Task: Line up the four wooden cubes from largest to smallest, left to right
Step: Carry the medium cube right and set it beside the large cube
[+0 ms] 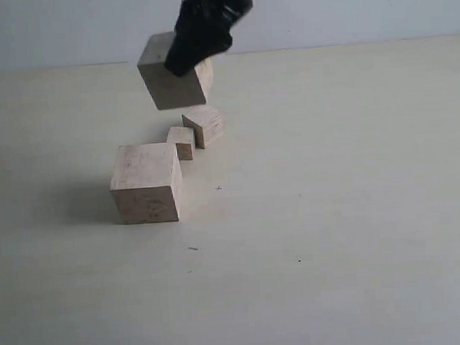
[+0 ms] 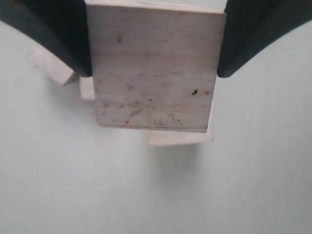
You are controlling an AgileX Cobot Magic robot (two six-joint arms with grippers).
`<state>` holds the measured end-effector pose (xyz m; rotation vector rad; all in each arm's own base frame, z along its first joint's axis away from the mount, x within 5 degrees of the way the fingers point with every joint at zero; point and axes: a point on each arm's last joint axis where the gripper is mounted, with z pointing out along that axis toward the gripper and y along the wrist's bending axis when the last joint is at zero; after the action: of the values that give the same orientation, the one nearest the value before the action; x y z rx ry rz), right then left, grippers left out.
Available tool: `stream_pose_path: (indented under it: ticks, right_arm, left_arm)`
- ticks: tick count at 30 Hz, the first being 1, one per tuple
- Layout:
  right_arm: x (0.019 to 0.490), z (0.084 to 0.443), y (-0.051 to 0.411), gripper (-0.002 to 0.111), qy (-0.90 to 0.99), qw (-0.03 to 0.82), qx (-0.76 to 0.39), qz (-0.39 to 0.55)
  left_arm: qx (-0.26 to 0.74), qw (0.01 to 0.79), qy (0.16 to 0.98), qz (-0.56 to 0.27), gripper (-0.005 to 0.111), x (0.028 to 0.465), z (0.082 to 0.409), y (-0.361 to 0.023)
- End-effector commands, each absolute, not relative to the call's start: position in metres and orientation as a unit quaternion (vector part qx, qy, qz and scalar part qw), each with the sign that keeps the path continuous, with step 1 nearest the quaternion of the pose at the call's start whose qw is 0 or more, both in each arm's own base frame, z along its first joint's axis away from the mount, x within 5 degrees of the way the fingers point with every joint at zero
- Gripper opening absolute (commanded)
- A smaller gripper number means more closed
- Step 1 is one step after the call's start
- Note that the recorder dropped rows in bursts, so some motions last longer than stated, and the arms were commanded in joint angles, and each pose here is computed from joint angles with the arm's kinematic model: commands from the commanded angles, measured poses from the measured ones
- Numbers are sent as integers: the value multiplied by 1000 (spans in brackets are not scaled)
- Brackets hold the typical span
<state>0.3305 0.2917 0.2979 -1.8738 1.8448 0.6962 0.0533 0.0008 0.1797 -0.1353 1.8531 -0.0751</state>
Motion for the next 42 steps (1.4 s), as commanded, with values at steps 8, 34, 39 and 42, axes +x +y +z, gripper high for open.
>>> stream_pose_path:
  ticks: [8, 34, 39, 42]
  right_arm:
    - [322, 210, 263, 0, 622, 159, -729, 237]
    - [326, 146, 273, 0, 599, 171, -733, 272]
    - [327, 134, 276, 18, 611, 166, -718, 290]
    - [327, 134, 276, 40, 607, 167, -721, 290]
  left_arm:
    - [-55, 604, 795, -33, 0, 53, 181, 1]
    - [-55, 604, 795, -33, 0, 53, 181, 1]
    - [-55, 604, 795, -33, 0, 53, 181, 1]
    - [-55, 604, 795, -33, 0, 53, 181, 1]
